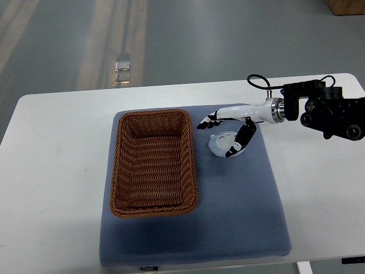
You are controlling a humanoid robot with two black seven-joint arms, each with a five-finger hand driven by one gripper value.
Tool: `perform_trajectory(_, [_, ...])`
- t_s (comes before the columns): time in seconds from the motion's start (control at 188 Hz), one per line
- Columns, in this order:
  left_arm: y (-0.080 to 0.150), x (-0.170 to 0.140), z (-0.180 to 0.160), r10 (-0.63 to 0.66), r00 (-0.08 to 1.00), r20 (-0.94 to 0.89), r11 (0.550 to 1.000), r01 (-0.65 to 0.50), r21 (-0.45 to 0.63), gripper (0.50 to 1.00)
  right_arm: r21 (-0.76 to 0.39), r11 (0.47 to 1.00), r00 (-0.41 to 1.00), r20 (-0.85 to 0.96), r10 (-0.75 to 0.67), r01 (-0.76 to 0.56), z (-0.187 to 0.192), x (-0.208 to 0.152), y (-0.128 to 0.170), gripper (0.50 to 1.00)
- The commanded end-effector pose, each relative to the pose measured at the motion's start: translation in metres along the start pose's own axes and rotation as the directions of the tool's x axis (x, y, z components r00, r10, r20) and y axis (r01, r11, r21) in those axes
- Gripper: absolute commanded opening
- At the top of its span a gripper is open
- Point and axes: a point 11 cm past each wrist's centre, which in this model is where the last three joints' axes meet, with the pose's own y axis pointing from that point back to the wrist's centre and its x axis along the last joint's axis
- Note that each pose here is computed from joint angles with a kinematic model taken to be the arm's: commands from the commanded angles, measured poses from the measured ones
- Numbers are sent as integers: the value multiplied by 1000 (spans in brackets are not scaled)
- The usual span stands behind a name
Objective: Place blue toy in brown basket
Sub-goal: 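Close the right hand's fingers around the toy and lift it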
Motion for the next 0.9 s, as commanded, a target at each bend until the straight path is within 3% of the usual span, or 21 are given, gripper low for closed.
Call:
perform_trajectory(0.0, [0,0,0,0,1000,-1,1000,0,-1,1000,-36,999,999,-51,-6,4,10,-7,-2,905])
perform_trajectory(0.122, [0,0,0,0,1000,1,1000,0,-1,1000,-52,999,997,-71,-20,16,15,-15,-5,891])
perform_trajectory(0.388, [0,1,0,2,1000,1,1000,-2,-1,1000,-79,997,995,-98,-20,12,22,-19,-8,780])
perform_trajectory(0.473, [0,1,0,2,1000,1,1000,-2,-1,1000,-76,997,993,-114,-24,15,20,-20,-11,709])
perform_trajectory(0.552, [0,1,0,2,1000,1,1000,-2,-1,1000,-77,997,993,-120,-22,13,20,-18,-11,611])
perform_trajectory(0.595, [0,1,0,2,1000,1,1000,-2,-1,1000,-76,997,992,-122,-21,12,19,-17,-11,588])
perform_trajectory(0.749, [0,1,0,2,1000,1,1000,-2,1,1000,-77,997,991,-131,-12,2,18,-10,-8,582])
perform_trajectory(0.897, [0,0,2,1,1000,1,1000,-1,-2,1000,-57,997,978,-203,45,-58,-7,36,-1,580])
